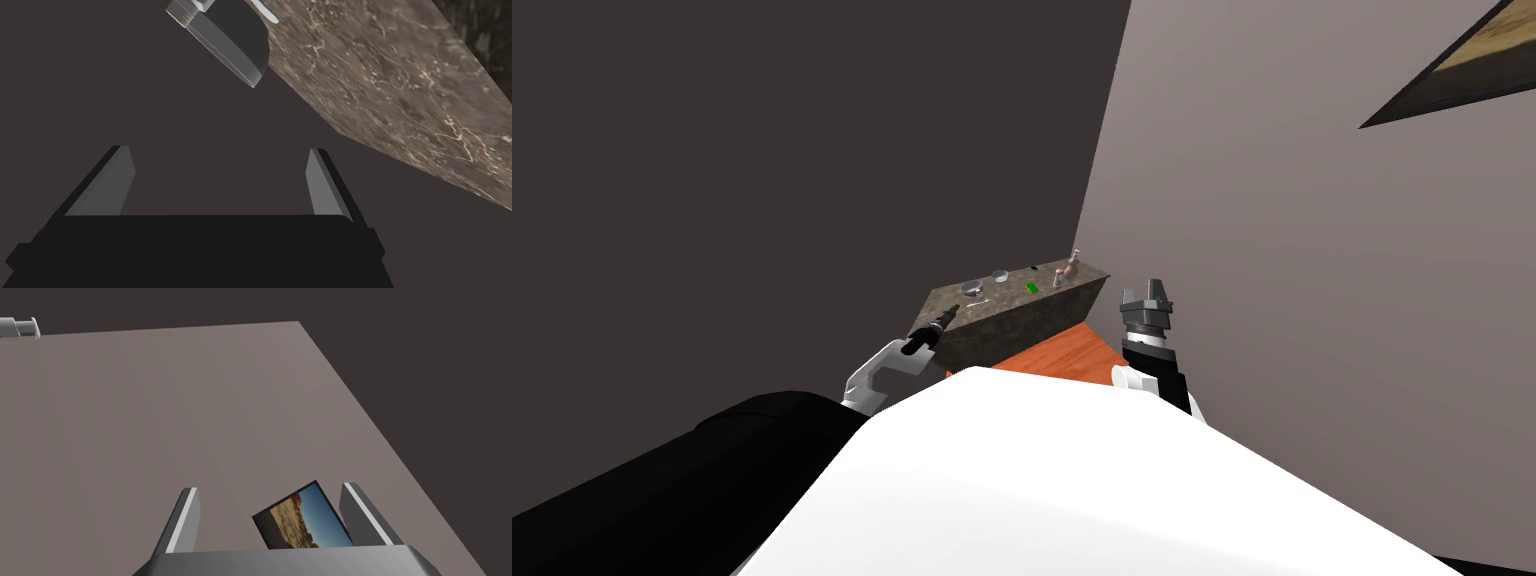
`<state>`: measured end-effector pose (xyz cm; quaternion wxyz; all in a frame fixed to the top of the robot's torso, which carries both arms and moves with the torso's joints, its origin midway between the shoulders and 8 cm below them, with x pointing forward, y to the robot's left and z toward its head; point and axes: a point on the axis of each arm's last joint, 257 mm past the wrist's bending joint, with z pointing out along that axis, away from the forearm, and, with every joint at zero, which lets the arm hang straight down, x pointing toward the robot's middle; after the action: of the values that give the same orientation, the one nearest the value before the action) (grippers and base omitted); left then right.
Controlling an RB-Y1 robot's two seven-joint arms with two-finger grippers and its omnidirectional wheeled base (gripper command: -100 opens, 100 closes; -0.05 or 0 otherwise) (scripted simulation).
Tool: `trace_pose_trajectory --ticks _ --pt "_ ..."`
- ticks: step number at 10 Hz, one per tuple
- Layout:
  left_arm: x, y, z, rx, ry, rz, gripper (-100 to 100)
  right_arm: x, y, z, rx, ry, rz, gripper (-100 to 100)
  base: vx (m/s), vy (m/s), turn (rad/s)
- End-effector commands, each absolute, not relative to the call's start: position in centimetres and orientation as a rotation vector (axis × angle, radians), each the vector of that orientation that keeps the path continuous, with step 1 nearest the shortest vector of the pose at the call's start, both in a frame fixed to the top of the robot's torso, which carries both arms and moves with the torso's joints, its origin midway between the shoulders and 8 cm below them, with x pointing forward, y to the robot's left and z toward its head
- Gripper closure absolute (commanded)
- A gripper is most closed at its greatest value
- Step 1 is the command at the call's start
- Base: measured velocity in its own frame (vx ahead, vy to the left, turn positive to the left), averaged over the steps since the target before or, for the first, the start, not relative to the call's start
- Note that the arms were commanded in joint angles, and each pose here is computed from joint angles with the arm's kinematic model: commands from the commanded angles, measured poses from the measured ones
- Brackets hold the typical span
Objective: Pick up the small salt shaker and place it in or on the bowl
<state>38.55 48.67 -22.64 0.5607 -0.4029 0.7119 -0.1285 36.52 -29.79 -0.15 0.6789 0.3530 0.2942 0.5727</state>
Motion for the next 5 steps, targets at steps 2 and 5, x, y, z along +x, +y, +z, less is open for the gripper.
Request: trace_pose_trajectory --ticks 2,5 --pt "38.0 50.4 -24.5 -0.964 1.738 -0.205 -100 36.5 -29.8 -0.1 0.793 0.661 1.286 0 0.117 -0.028 -0.089" --pt "36.5 52.6 -26.3 -0.973 1.804 -0.091 -100 36.5 -29.8 -0.1 0.793 0.661 1.286 0 0.141 -0.029 -0.137"
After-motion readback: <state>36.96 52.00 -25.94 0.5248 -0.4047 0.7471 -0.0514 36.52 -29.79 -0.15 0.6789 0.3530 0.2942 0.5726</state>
